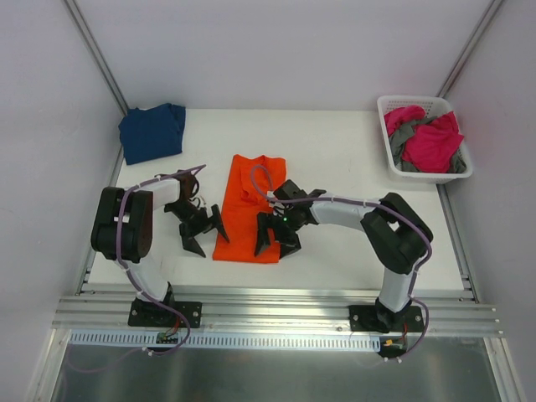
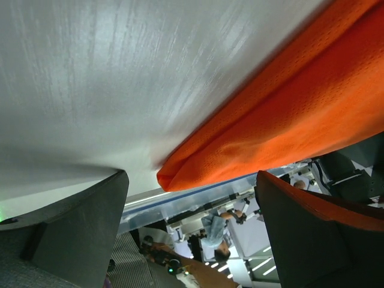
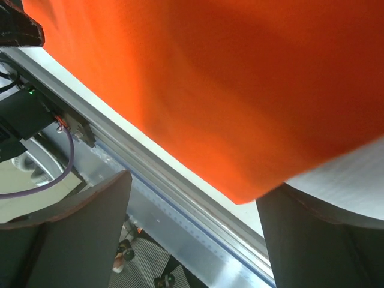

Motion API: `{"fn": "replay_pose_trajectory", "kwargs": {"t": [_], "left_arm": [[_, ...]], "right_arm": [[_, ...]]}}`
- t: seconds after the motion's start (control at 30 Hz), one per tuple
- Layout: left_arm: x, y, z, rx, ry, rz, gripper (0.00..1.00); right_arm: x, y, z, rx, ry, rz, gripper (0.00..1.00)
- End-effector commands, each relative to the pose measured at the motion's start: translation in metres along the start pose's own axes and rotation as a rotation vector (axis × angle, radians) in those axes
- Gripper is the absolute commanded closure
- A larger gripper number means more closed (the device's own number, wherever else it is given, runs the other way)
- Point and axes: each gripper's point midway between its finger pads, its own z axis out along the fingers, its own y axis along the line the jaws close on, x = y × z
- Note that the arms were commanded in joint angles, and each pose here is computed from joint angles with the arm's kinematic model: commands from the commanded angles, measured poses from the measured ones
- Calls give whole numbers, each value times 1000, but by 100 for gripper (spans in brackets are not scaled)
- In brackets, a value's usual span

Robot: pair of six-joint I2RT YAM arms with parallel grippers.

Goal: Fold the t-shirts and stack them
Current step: Fold the tshirt

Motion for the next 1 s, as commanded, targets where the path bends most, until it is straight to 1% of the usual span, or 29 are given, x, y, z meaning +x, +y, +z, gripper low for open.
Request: {"fn": "replay_pose_trajectory", "kwargs": {"t": [0.0, 0.1, 0.13, 0.23, 0.27, 0.3, 0.37, 0.4, 0.43, 0.5, 0.53, 0.57, 0.63, 0.67, 0.7, 0.8, 0.9, 0.97], "left_arm": [[-10, -8, 1, 25, -2, -14, 11], [-9, -10, 3, 27, 5, -16, 13], [-8, -11, 4, 35, 10, -15, 16], [-3, -14, 5, 57, 23, -17, 31], [-3, -15, 5, 65, 19, -16, 41], [-1, -15, 5, 69, 23, -24, 46], [1, -17, 6, 86, 32, -29, 49], [0, -17, 6, 87, 29, -29, 53], [0, -17, 6, 88, 28, -32, 56], [0, -18, 6, 87, 29, -30, 56], [0, -18, 6, 90, 28, -29, 59], [-1, -19, 5, 89, 26, -28, 60], [-1, -19, 5, 90, 21, -23, 62], [0, -20, 5, 90, 23, -21, 63], [1, -20, 5, 92, 23, -19, 63], [4, -24, 5, 90, 22, 0, 67], [10, -27, 7, 83, 24, 22, 68], [11, -31, 7, 83, 17, 37, 70]], "right_arm": [[-13, 17, 12, -40, -2, 3, 14], [-22, 31, 19, -72, 0, -25, 19], [-27, 39, 23, -87, 0, -42, 25], [-26, 49, 26, -107, 9, -67, 34], [-24, 48, 26, -106, 11, -61, 34], [-22, 45, 26, -96, 12, -58, 34], [-16, 38, 21, -79, 14, -57, 35], [-15, 35, 19, -73, 11, -50, 36], [-13, 33, 17, -72, 13, -53, 36], [-7, 24, 9, -41, 3, -49, 33], [-8, 18, 6, -24, -6, -40, 29], [-5, 14, 2, -5, -6, -32, 27], [-8, 8, -10, 29, -47, -45, 19], [-4, 2, -17, 64, -43, -33, 17], [-5, 2, -25, 70, -70, -44, 16], [0, 7, -33, 39, -77, -53, 16], [-2, 9, -32, 25, -86, -61, 18], [-1, 8, -29, 18, -76, -55, 23]]}}
